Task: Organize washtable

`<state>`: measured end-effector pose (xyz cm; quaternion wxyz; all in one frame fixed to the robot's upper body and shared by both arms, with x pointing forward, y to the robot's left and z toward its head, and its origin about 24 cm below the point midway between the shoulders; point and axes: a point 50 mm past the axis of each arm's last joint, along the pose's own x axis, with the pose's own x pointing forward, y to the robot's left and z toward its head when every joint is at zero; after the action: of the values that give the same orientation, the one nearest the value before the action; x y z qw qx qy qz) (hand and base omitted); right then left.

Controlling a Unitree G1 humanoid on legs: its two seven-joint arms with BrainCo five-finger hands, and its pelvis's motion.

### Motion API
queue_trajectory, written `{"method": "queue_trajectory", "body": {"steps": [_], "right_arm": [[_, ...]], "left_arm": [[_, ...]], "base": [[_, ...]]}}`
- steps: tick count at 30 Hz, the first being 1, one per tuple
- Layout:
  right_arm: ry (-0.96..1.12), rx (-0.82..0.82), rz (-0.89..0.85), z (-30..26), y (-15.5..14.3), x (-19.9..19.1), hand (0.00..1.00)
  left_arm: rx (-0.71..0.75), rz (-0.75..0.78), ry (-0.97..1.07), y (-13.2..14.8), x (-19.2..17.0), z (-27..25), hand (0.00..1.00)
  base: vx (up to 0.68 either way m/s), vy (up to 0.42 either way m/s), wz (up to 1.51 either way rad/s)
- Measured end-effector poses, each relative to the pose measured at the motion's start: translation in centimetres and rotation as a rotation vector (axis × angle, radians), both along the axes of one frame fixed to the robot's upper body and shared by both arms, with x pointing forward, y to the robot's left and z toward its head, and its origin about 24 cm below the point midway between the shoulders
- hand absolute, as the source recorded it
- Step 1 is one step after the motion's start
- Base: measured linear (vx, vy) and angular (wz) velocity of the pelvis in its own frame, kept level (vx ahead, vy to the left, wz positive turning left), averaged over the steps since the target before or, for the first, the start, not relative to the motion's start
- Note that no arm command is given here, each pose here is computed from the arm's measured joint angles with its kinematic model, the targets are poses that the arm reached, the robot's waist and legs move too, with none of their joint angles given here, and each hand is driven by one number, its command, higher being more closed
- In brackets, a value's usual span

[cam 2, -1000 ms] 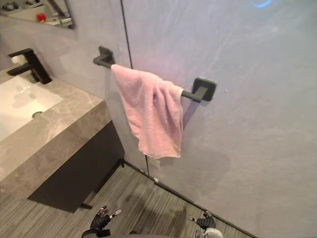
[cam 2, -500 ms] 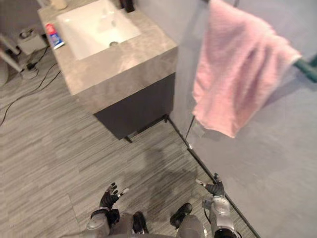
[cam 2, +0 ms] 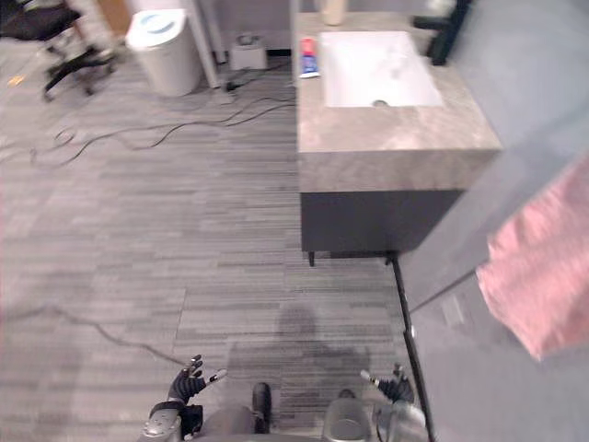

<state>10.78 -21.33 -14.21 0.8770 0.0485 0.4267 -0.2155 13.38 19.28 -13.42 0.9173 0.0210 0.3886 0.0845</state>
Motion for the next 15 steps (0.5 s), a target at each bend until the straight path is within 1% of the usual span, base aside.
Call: {"method": "queue_trajectory", "body": {"steps": [4,6,9,12,15], "right_arm": [[-0.053,0.020,-0.026,0.5,0.5,0.6,0.00],[-0.084,0.032,-0.030,0.8,1.0,1.2,0.00],[-0.102,0.070,-0.034,0.8,2.3,1.6,0.00],[-0.115,0.072,-0.034,1.0,2.4,1.9,0.00],[-0.156,0.062,-0.032,1.6,2.2,3.0,0.00]], "left_arm": [[-0.021,0.003,-0.028,-0.7,0.6,0.3,0.00],[-0.037,-0.005,-0.076,-1.4,1.8,0.9,0.00],[-0.049,0.013,-0.112,-1.2,2.4,1.4,0.00],[-0.060,0.047,-0.141,-1.1,2.3,1.8,0.00],[-0.056,0.052,-0.141,-0.9,2.3,1.8,0.00]], "base": [[0.06,-0.091,0.69],[0.10,-0.028,0.91],[0.15,-0.013,0.65],[0.11,0.062,0.25],[0.01,0.059,0.22]]}}
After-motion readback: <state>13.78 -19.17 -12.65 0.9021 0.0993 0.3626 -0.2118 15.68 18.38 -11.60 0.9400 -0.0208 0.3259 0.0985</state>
